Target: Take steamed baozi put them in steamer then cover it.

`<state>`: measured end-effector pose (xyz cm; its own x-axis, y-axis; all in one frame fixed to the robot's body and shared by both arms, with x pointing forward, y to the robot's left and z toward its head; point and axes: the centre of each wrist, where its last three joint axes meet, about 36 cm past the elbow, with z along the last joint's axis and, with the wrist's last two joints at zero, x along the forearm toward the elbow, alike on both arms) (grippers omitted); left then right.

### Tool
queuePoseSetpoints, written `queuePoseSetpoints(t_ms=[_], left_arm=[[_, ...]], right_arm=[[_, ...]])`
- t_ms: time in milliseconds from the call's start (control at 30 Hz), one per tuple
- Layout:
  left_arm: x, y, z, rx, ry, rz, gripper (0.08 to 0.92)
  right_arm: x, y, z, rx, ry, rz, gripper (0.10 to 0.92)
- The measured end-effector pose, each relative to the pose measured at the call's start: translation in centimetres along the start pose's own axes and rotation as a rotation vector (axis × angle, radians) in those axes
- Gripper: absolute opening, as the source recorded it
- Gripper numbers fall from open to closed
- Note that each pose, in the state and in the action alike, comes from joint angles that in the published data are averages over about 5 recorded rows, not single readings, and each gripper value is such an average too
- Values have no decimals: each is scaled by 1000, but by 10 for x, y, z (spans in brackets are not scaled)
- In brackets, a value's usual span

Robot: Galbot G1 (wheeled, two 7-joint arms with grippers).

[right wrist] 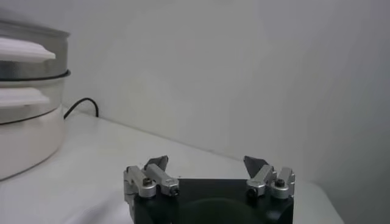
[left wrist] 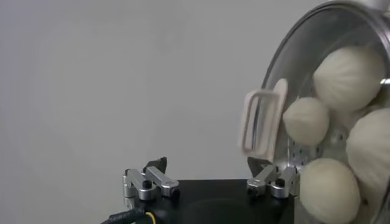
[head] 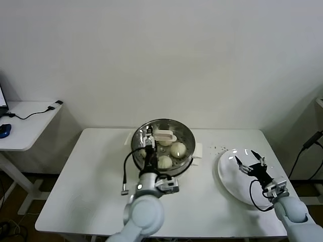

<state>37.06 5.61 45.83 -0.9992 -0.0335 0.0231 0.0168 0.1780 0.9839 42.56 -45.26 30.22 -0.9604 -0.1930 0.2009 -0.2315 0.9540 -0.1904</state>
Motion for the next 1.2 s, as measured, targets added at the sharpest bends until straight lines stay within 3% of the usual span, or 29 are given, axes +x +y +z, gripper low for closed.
queuePoseSetpoints(t_ms=[200, 400, 500, 733, 967, 1200], left_arm=[[9, 15, 43, 163, 37, 15, 823], [16, 25, 92, 371, 140, 67, 823], [20, 25, 116, 488, 166, 97, 823], [34, 16, 168, 784, 133, 107, 823], [50, -6, 212, 1006, 135, 51, 823], [67, -22, 232, 1123, 131, -4, 823]], right_arm=[[6, 2, -7, -17, -5, 21, 823], [14, 6, -15, -34, -18, 45, 823], [18, 9, -18, -39, -22, 53, 823], [29, 19, -21, -53, -30, 65, 823], [40, 31, -22, -79, -37, 67, 823], [50, 42, -22, -114, -47, 67, 823]])
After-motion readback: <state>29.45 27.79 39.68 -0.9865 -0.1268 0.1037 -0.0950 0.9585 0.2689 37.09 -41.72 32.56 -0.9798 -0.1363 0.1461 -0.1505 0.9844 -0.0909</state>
